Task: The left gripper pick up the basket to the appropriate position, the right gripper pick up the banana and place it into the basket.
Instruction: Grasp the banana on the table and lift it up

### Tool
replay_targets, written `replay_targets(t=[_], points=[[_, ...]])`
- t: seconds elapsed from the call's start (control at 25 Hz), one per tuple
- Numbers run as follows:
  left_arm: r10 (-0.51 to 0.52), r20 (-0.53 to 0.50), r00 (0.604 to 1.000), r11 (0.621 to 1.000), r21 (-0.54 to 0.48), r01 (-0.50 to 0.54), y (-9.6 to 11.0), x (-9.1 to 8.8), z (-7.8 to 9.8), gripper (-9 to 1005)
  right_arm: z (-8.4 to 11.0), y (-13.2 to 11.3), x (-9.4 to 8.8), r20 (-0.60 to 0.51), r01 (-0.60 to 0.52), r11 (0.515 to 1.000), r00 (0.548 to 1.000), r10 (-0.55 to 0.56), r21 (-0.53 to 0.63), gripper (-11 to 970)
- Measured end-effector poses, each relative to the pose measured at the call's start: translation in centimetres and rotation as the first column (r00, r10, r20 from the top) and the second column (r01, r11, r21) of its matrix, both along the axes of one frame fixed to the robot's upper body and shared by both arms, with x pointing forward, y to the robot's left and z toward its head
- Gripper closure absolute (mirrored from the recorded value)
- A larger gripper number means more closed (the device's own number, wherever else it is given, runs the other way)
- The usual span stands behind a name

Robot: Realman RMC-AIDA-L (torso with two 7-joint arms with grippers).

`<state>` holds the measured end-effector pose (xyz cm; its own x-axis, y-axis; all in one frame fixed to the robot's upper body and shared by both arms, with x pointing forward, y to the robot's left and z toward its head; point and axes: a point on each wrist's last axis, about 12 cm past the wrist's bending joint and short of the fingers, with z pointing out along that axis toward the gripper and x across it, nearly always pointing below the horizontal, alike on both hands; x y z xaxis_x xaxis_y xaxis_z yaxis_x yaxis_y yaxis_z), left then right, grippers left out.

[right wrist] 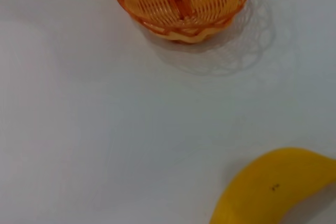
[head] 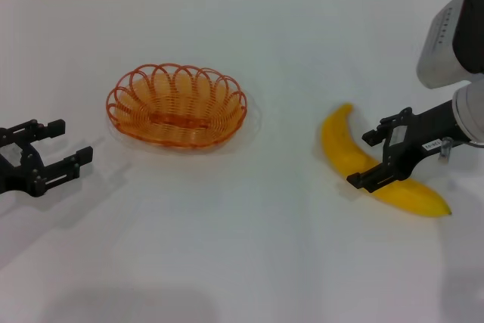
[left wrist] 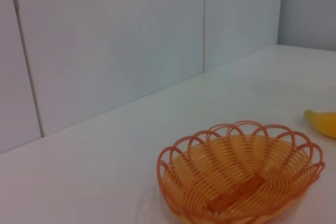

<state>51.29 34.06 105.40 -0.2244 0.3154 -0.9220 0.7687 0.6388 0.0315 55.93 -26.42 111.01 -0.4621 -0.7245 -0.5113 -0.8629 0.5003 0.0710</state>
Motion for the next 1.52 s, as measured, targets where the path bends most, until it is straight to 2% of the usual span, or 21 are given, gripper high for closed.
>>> replay_targets(t=[0.76,0.96,1.2,1.4,1.52], points=[[-0.002,0.000,1.000,1.000,-0.002,0.002,-0.11,0.02,-0.03,316,-0.72,0.04,0.35,-0.028,0.016,1.000,0.999,-0.016,-0.016,98],[-0.002,0.002,1.000,1.000,0.000,0.002,-0.11,0.03,-0.03,316,-0.93,0.01,0.39,-0.041,0.019,1.000,0.999,-0.019,-0.020,197],[0.006,0.001,1.000,1.000,0.007,-0.006,-0.02,0.09,-0.10,317,-0.81,-0.02,0.42,-0.039,0.022,1.000,0.999,-0.023,-0.012,199],[0.004,-0.002,1.000,1.000,0.011,-0.004,-0.01,0.06,-0.15,317,-0.66,0.01,0.49,-0.033,0.021,1.000,0.999,-0.021,-0.012,302],[0.006,-0.002,1.000,1.000,0.011,-0.006,0.03,0.03,-0.16,317,-0.09,0.26,0.65,-0.015,0.011,1.000,1.000,-0.011,0.000,411]])
